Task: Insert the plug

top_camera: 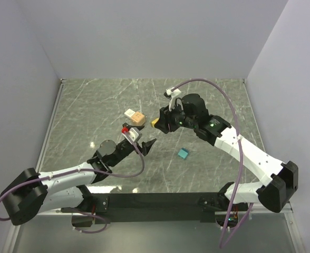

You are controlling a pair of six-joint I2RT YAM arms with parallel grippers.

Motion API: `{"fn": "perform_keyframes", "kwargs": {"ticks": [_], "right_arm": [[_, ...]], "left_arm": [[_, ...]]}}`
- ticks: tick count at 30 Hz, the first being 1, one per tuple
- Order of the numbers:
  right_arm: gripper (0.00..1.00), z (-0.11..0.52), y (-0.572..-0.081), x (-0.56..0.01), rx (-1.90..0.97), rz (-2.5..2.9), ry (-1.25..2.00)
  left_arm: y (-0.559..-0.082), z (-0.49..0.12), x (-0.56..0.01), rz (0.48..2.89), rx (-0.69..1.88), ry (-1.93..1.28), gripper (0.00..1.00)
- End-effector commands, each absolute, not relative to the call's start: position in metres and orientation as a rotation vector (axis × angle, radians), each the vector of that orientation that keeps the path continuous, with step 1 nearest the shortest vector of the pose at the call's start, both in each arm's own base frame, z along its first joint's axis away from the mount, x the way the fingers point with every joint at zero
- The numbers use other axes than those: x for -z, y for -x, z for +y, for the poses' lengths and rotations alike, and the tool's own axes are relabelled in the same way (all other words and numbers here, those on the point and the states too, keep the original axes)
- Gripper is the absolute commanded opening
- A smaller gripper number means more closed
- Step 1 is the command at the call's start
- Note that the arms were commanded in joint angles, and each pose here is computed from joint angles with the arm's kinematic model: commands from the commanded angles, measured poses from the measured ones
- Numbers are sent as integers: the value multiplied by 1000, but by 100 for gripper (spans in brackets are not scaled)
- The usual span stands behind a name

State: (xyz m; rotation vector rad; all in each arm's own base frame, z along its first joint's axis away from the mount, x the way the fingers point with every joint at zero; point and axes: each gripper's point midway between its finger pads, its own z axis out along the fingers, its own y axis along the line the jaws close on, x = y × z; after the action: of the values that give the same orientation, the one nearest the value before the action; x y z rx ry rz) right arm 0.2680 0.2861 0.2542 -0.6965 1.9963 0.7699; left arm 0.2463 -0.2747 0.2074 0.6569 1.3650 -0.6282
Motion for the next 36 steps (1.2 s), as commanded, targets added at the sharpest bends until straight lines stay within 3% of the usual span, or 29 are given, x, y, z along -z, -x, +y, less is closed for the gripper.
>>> {"fn": "perform_keyframes", "kwargs": {"ticks": [1,10,16,22,24,25,28,31,36], "right_arm": [[0,295,-265,-269,-818,1978,730],[0,301,-262,-254,-823,2017,805],[0,304,-261,-253,-830,2019,837],[0,308,-261,-255,-852,2011,842],[2,309,-262,-255,-851,2010,832],[3,308,-262,-253,-851,2014,829],[7,308,-264,-256,-846,1999,800],[15,306,-267,-258,-833,1994,775],[37,305,-269,-259,-806,1987,752]], "left_arm": [[-253,-286,-242,1255,597,-641,81],[-261,-303,-241,1257,572,-672,78],[-261,-318,-230,1278,594,-717,55],[-260,-325,-225,1277,610,-720,45],[-260,-327,-223,1281,617,-721,36],[-259,-328,-223,1282,627,-719,21],[-257,-328,-224,1285,655,-696,0],[-254,-329,-224,1303,701,-669,0],[-255,-333,-227,1359,767,-606,0]]}}
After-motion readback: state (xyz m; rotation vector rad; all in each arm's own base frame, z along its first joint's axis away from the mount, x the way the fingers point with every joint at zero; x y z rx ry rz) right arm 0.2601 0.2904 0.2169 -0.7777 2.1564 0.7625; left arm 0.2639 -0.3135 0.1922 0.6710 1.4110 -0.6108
